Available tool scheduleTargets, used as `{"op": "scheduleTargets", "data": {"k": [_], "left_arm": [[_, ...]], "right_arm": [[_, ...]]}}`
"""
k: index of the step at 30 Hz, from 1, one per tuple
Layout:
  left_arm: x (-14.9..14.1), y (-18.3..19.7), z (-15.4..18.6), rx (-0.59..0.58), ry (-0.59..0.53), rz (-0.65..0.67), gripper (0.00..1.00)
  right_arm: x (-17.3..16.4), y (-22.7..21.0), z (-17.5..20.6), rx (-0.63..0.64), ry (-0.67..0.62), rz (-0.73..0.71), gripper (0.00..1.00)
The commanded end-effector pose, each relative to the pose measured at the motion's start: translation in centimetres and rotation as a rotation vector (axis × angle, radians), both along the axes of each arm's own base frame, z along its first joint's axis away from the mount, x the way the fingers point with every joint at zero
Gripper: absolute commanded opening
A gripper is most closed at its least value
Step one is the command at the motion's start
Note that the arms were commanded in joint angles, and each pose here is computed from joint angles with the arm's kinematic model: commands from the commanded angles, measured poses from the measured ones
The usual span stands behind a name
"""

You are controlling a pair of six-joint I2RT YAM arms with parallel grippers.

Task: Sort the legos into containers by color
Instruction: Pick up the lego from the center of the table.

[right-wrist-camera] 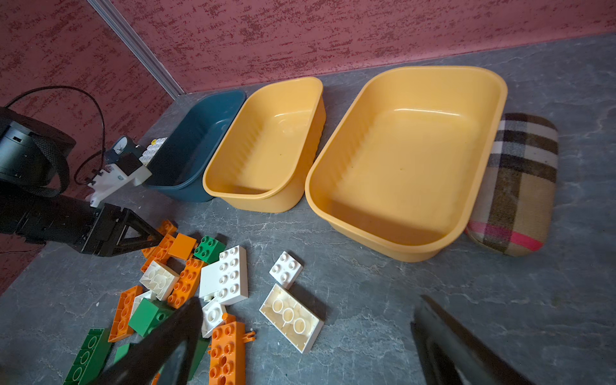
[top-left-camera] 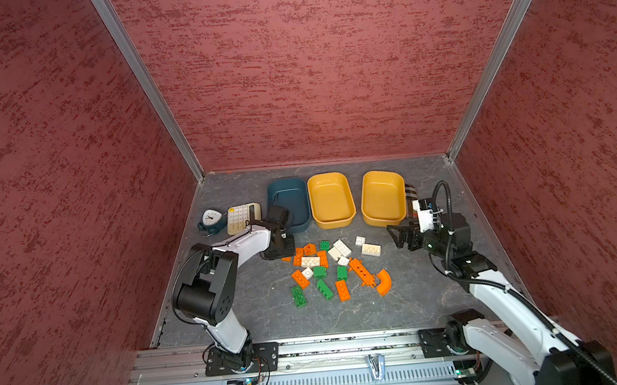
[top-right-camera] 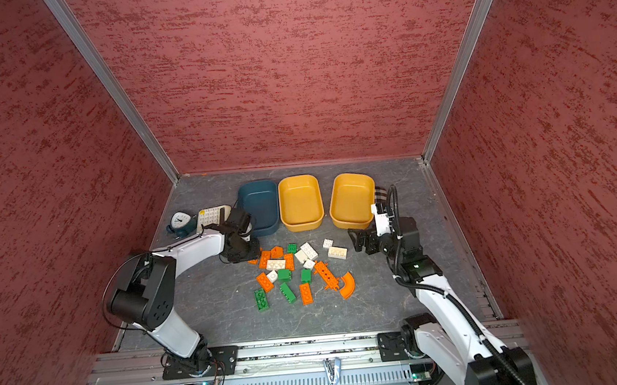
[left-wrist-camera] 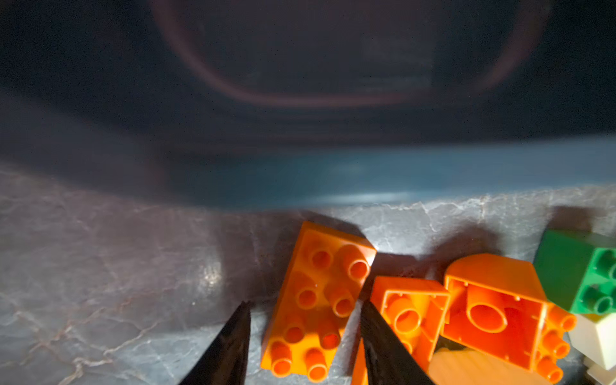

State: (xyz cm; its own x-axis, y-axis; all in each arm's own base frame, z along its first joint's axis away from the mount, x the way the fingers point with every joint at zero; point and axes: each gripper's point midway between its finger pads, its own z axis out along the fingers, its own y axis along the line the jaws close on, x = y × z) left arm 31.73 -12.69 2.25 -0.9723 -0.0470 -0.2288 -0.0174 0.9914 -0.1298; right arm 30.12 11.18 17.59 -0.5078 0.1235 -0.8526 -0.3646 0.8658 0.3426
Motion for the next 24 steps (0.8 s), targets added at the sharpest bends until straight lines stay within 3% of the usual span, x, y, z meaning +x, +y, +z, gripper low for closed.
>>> {"op": "scheduleTargets", "data": {"k": [1, 13, 20, 24], "left_arm": [[-0.3, 0.1, -0.1, 0.045, 0.020, -0.026, 0.54], [-0.4, 0.4, -0.5, 0.098, 0.064, -0.034, 0.43], [-0.3, 0.1, -0.9, 0.097, 0.073, -0.043, 0.43], [-0.3, 0.1, -0.9, 0.104, 0.074, -0.047, 0.34]], "right_arm": [[-0.1, 0.1, 0.3, -0.003, -0.029, 0.002, 0.99], [-0.2, 0.2, 0.1, 0.002, -0.027, 0.005, 0.99], [-0.2, 0.2, 0.2, 0.005, -0.028, 0.003, 0.99], [-0.2, 0.1, 0.2, 0.005, -0.027, 0.003, 0.99]]}}
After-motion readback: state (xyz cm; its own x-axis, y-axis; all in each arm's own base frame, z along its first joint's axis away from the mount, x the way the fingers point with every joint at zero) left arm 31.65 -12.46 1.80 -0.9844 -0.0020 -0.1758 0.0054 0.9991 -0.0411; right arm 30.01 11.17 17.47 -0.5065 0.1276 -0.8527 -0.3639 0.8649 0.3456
